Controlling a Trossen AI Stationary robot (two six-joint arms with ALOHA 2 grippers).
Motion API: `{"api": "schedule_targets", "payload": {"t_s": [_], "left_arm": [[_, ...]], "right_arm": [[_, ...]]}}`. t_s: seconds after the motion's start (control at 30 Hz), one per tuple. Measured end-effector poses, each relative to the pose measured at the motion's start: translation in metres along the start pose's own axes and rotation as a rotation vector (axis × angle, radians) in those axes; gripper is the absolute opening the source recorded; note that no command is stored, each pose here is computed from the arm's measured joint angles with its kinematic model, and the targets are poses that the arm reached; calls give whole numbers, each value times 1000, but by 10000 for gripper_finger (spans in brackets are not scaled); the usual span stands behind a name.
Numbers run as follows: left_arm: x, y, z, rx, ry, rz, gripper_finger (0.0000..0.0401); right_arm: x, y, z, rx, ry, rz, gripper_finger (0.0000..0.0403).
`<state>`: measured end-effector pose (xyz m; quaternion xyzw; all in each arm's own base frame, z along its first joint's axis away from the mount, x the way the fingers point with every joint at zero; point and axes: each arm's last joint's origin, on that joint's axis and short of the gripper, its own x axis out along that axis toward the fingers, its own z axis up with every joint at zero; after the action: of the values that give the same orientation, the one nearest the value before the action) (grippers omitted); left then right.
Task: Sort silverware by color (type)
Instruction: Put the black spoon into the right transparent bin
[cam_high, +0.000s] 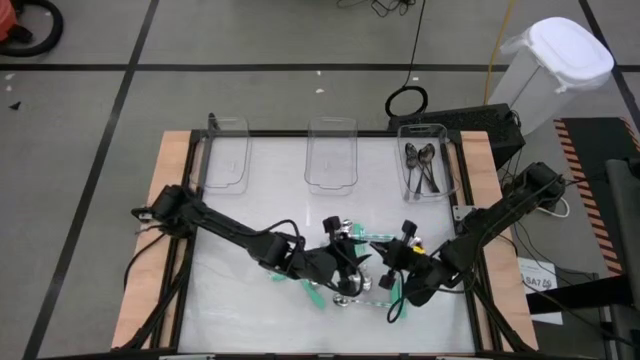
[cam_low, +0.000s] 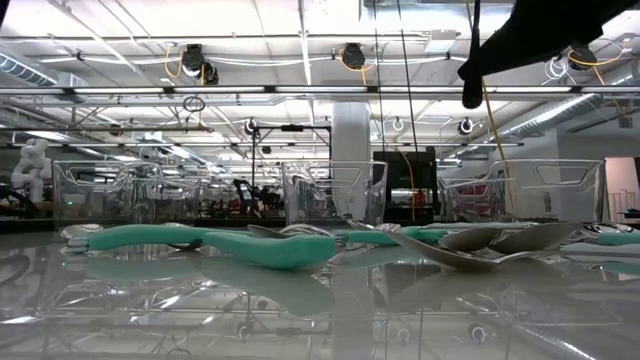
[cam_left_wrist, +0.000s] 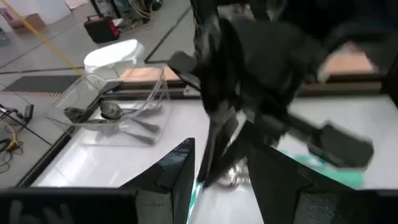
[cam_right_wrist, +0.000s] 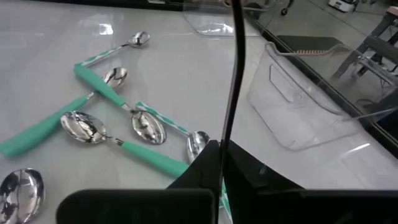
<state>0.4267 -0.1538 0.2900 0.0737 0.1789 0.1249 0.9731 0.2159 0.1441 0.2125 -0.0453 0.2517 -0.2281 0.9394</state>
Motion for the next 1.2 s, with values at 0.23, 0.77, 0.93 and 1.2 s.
{"api": "schedule_targets", "payload": {"t_s": [0.23, 0.77, 0.93, 1.2], "left_arm": [[13, -2, -5, -51, -22, 6, 147], [45, 3, -20, -58, -65, 28, 142], [42, 1, -18, -28, -68, 52, 97], [40, -3, -20, 31, -54, 62, 10]], "right_arm": [[0, 0, 0, -8, -1, 2, 3], [0, 2, 2, -40, -7, 18, 4], [0, 1, 1, -51, -3, 15, 4], [0, 1, 1, -65, 9, 28, 5]]}}
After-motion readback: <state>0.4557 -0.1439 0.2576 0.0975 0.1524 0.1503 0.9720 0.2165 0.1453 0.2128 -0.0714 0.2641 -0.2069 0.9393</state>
